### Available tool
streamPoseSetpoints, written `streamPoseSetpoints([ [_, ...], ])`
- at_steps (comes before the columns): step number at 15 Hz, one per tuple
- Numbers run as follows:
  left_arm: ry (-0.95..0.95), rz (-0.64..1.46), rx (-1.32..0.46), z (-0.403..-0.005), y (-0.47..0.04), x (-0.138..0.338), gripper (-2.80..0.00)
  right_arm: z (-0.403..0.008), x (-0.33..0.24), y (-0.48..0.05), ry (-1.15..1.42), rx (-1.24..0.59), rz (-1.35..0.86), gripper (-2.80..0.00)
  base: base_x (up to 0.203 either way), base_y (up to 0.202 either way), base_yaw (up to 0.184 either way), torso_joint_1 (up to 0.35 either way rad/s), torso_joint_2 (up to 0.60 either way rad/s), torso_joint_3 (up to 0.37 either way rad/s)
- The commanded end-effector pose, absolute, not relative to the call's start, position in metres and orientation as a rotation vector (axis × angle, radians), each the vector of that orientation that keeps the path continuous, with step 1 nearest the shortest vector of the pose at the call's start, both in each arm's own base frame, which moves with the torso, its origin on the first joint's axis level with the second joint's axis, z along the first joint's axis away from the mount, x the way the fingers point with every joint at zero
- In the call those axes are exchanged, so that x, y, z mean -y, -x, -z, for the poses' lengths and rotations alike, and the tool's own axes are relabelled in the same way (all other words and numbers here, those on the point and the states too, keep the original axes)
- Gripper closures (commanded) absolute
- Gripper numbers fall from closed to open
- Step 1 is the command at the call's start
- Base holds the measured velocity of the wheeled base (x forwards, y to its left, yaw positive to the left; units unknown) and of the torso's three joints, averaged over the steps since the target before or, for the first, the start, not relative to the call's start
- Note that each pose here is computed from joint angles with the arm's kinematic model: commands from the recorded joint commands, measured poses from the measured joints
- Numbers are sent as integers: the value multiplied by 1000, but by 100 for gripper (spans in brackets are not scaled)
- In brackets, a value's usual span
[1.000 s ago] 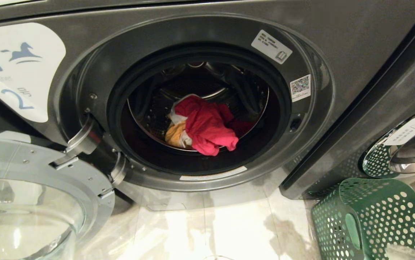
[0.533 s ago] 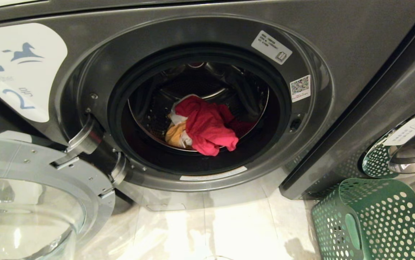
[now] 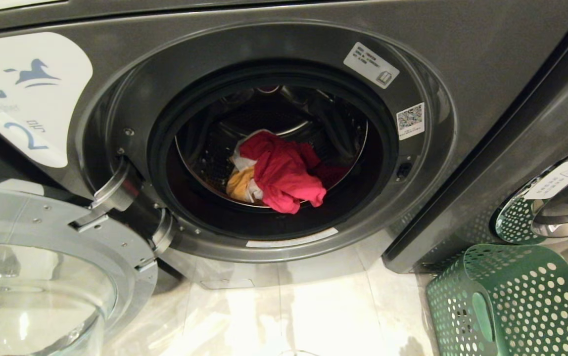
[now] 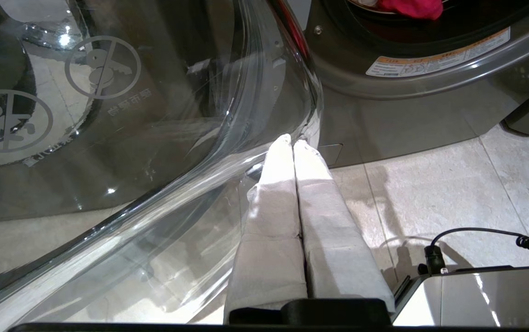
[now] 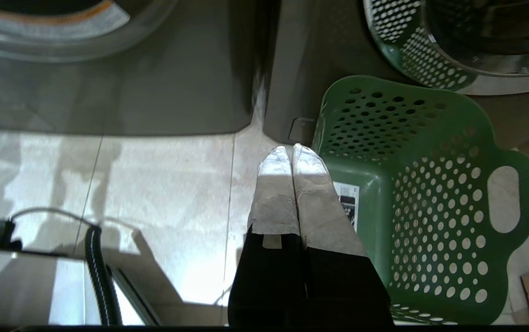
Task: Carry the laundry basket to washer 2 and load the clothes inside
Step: Close the washing machine door with the left hand
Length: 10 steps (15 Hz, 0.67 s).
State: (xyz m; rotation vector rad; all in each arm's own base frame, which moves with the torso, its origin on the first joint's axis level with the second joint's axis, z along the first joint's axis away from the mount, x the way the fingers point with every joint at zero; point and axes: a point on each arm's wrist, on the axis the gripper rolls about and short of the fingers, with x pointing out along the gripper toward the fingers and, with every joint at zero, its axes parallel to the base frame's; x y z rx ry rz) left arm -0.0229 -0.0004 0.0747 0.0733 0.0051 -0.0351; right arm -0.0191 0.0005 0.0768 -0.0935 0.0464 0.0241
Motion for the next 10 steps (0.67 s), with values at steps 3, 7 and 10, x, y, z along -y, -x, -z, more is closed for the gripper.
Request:
streamPoseSetpoints([
  [3,-75,36,-6,-75,23,0,0,-76,0,23,76,-1,-5,0,0,0,0,0,0,0],
  [7,-74,36,-6,-75,23,0,0,-76,0,23,-24,1,17,0,0,0,0,0,0,0],
  [10,-74,36,-6,-75,23,0,0,-76,0,23,31,-1,15,0,0,0,0,0,0,0],
])
